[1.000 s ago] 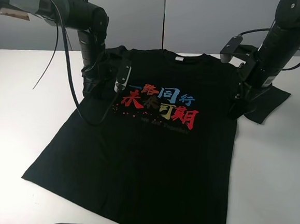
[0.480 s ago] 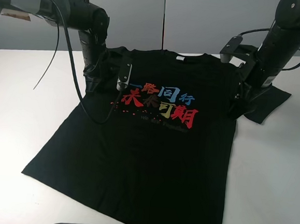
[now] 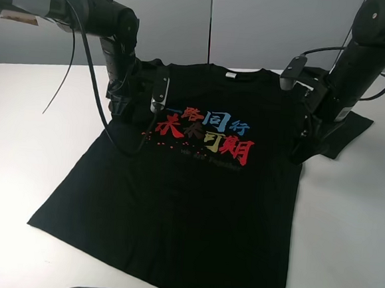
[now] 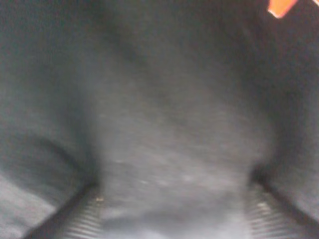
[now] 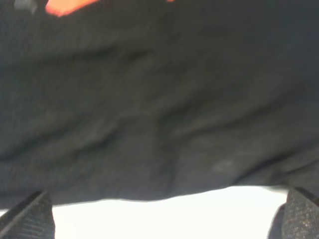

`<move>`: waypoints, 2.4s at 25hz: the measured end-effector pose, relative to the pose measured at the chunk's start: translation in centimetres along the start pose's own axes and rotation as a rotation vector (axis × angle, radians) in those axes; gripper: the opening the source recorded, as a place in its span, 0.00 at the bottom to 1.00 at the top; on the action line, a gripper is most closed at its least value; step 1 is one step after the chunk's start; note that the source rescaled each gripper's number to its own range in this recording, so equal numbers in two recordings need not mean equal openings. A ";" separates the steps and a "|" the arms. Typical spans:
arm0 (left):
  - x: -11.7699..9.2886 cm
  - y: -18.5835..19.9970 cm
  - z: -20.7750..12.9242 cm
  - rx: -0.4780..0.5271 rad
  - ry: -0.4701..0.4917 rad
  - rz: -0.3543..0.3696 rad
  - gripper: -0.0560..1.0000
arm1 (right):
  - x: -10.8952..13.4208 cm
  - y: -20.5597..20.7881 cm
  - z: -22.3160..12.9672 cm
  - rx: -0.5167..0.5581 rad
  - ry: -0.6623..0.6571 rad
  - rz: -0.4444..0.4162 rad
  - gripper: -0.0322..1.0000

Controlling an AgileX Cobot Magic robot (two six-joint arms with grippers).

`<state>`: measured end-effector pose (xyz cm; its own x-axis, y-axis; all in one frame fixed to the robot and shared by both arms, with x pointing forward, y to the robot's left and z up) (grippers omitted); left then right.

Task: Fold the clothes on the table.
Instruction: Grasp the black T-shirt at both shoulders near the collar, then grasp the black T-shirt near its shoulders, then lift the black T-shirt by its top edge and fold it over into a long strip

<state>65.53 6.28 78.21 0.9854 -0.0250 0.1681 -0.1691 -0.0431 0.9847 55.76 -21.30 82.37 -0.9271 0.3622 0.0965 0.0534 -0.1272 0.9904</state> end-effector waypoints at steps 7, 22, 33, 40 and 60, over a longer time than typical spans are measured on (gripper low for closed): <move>-0.1 0.2 0.3 -0.020 0.017 -0.005 0.97 | 0.3 -1.8 -0.7 0.003 0.055 -0.010 0.98; -0.2 0.2 0.7 -0.040 0.028 -0.008 0.97 | -0.2 -4.5 -0.6 0.006 0.042 0.008 0.98; -0.2 0.2 0.6 -0.037 0.020 -0.007 0.97 | -0.3 -4.5 0.1 -0.034 0.043 0.003 0.98; 0.1 0.2 0.2 -0.043 0.044 -0.012 0.97 | -0.5 -2.3 0.1 -0.038 0.071 -0.050 0.80; -0.6 0.1 -0.2 -0.057 0.068 -0.067 0.69 | -1.3 -4.3 0.3 -0.047 0.065 -0.058 0.85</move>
<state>64.90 6.46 78.23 0.9938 0.0439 0.1026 -0.1033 0.0148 0.9945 56.81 -20.92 77.97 -0.9502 0.3100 0.0309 -0.0172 -0.1510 0.9884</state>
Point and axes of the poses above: a point on each arm's last joint axis where the gripper is mounted, y pointing back along that axis away from the gripper, x along the wrist's bending axis when the last joint is at zero, z = x × y, the point moved 9 cm from there along -y, pointing out along that axis toward the gripper, and after that the axes turned 8 degrees about y, right-handed, at the moved point
